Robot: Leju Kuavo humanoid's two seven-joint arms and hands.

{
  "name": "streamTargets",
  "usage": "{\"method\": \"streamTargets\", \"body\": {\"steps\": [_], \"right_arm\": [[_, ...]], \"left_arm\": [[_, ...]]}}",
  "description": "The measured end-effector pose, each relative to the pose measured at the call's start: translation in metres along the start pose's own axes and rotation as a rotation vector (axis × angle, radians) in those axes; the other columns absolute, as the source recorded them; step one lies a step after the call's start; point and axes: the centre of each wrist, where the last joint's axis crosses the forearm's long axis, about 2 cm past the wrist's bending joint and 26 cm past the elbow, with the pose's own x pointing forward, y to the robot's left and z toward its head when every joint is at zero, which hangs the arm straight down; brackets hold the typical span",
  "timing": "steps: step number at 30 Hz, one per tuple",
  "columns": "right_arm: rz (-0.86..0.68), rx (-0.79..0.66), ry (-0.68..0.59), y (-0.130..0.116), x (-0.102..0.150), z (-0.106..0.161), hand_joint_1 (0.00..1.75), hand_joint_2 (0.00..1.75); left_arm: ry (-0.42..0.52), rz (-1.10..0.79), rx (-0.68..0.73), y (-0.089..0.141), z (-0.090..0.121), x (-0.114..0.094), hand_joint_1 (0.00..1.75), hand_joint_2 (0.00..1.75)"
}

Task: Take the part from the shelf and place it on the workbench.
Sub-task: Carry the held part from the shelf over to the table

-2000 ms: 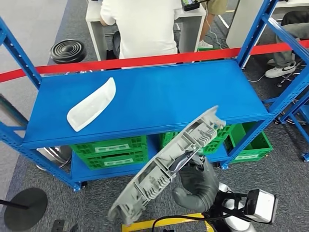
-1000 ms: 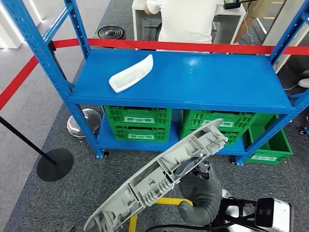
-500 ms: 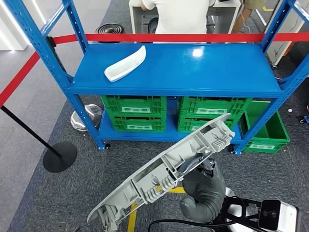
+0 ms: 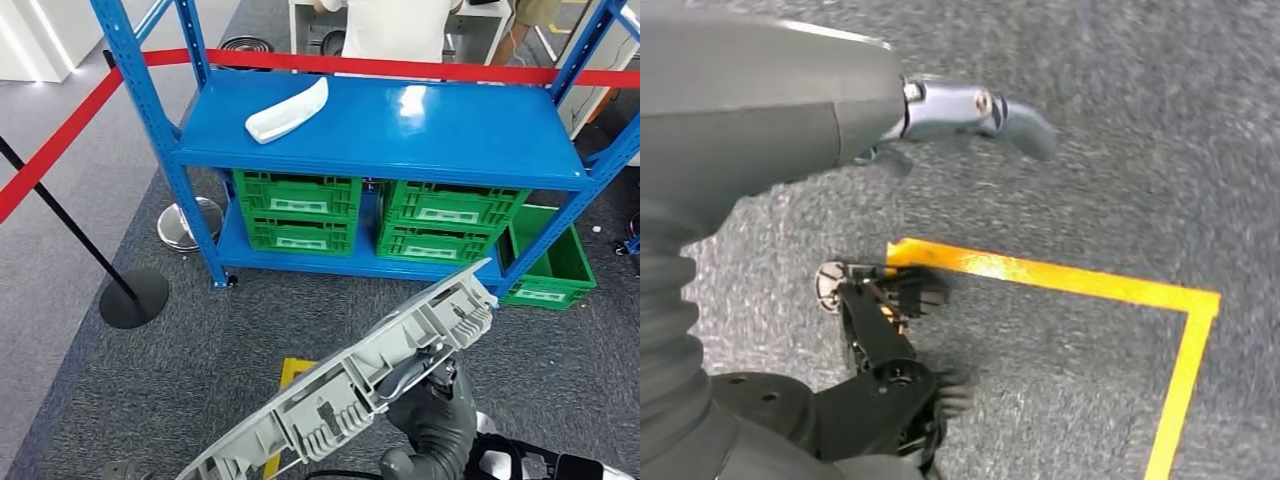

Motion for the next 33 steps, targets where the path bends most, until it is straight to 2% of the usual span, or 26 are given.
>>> {"method": "streamTargets", "body": {"steps": [33], "right_arm": [[0.016,-0.014,-0.04,0.0016,0.0068,-0.0063,1.75,1.75]], "left_arm": [[0.0,0.002,0.001,0.0021,-0.0005,0.0007,0.0,1.75]]}}
